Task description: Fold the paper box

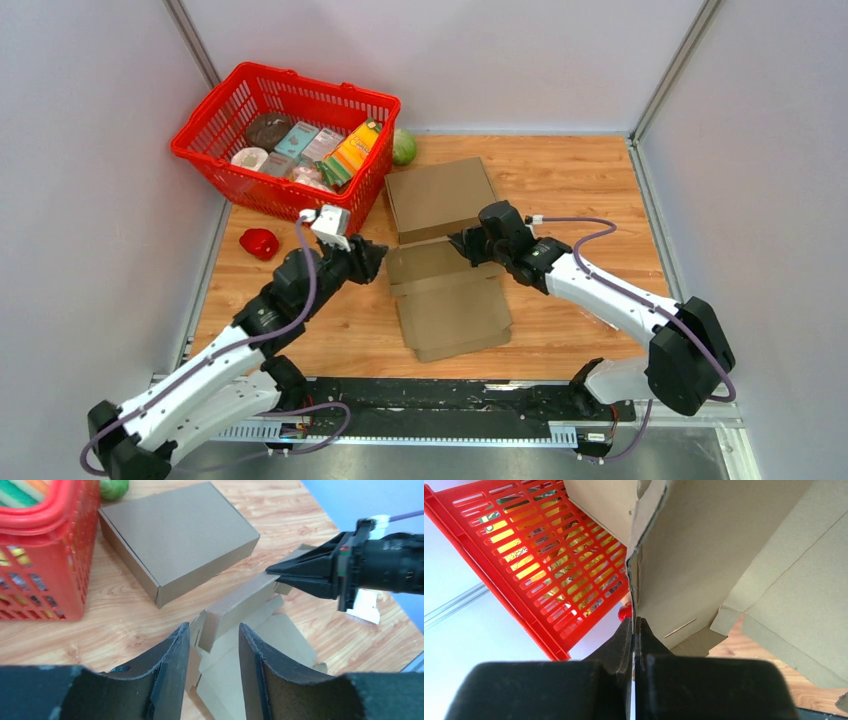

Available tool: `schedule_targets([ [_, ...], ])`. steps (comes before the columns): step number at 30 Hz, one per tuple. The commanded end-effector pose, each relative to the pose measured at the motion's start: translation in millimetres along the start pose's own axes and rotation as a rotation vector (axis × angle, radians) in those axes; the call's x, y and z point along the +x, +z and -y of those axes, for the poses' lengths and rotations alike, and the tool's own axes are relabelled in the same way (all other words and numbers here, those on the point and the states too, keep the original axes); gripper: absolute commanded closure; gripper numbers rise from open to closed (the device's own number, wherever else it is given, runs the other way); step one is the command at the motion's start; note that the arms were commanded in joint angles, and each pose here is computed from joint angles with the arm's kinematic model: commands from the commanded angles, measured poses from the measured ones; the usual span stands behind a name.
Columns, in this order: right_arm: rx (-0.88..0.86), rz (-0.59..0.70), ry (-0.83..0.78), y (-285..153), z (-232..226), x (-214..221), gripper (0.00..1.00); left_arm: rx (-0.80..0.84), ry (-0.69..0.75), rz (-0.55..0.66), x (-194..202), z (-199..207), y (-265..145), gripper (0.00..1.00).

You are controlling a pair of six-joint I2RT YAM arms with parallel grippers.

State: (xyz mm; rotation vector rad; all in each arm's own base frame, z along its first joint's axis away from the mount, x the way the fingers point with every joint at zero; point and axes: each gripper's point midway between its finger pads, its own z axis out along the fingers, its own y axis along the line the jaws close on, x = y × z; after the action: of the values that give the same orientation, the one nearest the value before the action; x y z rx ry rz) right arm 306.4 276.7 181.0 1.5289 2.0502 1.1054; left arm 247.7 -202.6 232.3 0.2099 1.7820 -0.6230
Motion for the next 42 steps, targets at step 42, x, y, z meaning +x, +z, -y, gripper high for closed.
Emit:
schedule_targets([
  [42,-0.266,-0.026,-0.123,2.5,15.4,-15.3,1.0,0.171,0.028,-0.247,113.0,20.2,49.9,0.6],
])
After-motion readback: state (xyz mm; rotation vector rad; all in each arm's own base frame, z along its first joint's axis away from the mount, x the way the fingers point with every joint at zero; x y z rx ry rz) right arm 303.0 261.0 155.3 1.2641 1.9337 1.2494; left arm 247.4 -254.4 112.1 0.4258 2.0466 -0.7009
